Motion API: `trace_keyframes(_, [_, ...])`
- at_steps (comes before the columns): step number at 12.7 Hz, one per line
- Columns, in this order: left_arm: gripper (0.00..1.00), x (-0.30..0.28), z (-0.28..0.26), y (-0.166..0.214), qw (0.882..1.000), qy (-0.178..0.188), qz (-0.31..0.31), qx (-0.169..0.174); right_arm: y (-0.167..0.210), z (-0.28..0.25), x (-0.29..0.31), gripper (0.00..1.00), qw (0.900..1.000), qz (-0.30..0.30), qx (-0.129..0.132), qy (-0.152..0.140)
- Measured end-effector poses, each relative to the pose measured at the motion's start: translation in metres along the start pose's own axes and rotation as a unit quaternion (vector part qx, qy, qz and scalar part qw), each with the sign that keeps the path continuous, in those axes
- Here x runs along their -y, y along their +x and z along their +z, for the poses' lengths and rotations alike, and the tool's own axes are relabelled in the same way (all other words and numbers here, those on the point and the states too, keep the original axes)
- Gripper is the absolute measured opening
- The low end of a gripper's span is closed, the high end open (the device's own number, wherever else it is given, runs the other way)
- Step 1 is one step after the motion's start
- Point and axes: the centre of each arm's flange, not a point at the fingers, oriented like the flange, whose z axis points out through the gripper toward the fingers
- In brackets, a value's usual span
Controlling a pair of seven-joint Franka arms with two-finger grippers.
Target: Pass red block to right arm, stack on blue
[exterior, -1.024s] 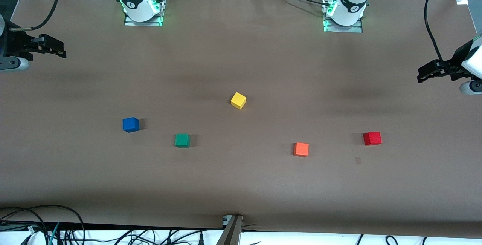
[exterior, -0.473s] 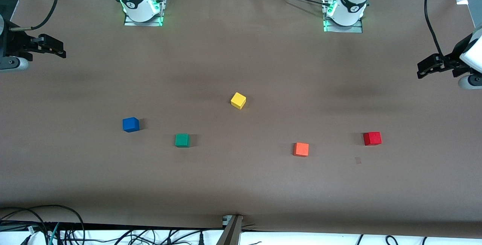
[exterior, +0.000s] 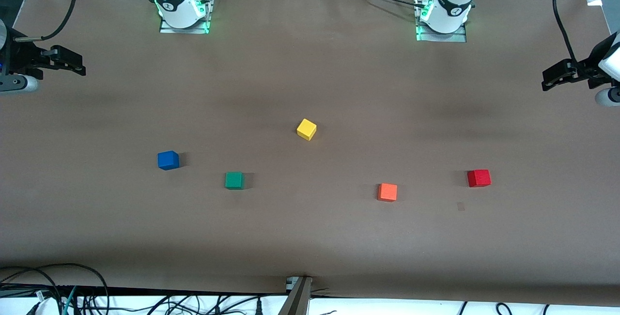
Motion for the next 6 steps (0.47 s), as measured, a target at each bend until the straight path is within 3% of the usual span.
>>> trace_keyframes(3, [1.0, 0.038, -0.001, -0.001, 0.996, 0.013, 0.088, 0.001, 0.0, 0.0, 0.0, 1.0, 1.0, 0.0, 0.0, 0.0])
trace_keyframes(6, [1.0, 0.081, 0.008, 0.006, 0.983, 0.007, 0.181, 0.006, 0.001, 0.0, 0.0, 1.0, 1.0, 0.0, 0.0, 0.0])
